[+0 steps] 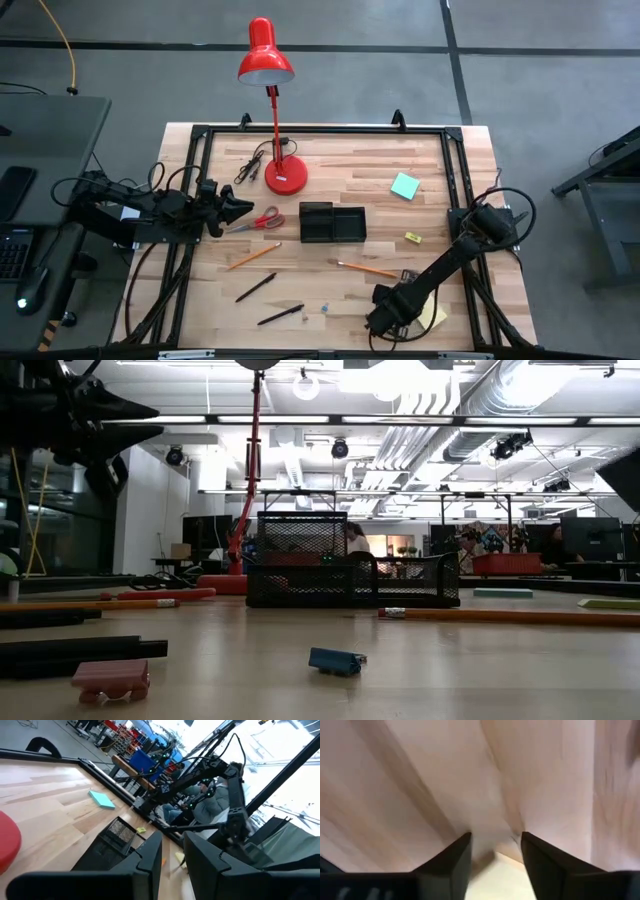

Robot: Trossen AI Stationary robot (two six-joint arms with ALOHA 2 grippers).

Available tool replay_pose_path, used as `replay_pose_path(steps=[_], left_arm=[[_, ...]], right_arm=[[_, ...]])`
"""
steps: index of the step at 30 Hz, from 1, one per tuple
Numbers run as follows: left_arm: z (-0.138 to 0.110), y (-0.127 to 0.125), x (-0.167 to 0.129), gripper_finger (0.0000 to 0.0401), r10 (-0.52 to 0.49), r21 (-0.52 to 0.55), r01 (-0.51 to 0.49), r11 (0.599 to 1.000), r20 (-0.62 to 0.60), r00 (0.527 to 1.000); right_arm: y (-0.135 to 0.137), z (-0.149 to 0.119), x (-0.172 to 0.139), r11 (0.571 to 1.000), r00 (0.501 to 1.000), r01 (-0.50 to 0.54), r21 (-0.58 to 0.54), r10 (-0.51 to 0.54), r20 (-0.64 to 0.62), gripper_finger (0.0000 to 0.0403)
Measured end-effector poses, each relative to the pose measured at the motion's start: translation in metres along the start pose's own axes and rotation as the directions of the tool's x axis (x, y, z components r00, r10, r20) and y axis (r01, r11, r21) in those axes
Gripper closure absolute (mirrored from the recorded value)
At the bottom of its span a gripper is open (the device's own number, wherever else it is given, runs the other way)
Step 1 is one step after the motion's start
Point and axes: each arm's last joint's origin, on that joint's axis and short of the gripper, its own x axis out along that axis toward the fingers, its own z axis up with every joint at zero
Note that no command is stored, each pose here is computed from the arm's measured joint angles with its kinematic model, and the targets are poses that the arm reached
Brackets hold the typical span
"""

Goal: Pick and place office supplies into organizer
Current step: Put the yellow sticky notes into the black desk organizer

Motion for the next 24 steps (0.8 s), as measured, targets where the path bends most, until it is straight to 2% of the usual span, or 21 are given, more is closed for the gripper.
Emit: replay_pose_path(steps=[4,7,10,12,15,19,24], left_arm=[[0.0,0.0,0.0,0.0327,-0.002,0.001,0.002,1.0,-0.007,1.0],[-0.001,0.0,0.0,0.0327,-0.004,0.002,0.004,1.0,-0.01,1.0],[-0.001,0.0,0.0,0.0327,-0.003,0.002,0.003,1.0,-0.01,1.0],[-0.001,0.0,0.0,0.0327,-0.003,0.002,0.003,1.0,-0.01,1.0],[-0.001,0.0,0.0,0.0327,-0.004,0.002,0.004,1.0,-0.01,1.0],[-0.001,0.0,0.0,0.0327,-0.004,0.002,0.004,1.0,-0.01,1.0],[-0.001,0.0,0.0,0.0327,-0.019,-0.017,0.019,1.0,-0.021,1.0]], right_arm=[[0.006,0.0,-0.016,0.998,1.0,-0.013,0.068,0.013,-0.003,0.0172],[0.013,0.002,-0.03,0.992,0.998,-0.062,0.111,0.06,0.019,0.0142],[0.016,-0.004,-0.026,0.978,0.997,-0.067,0.199,0.071,-0.013,0.0124],[0.018,-0.012,-0.02,0.966,0.995,-0.066,0.249,0.081,-0.051,0.0118],[0.016,-0.03,-0.012,0.951,0.992,0.015,0.309,0.026,-0.126,0.0116],[0.021,-0.041,-0.008,0.938,0.996,0.028,0.346,0.004,-0.092,0.0116],[0.022,-0.042,-0.007,0.933,1.0,0.023,0.359,-0.018,-0.018,0.0116]])
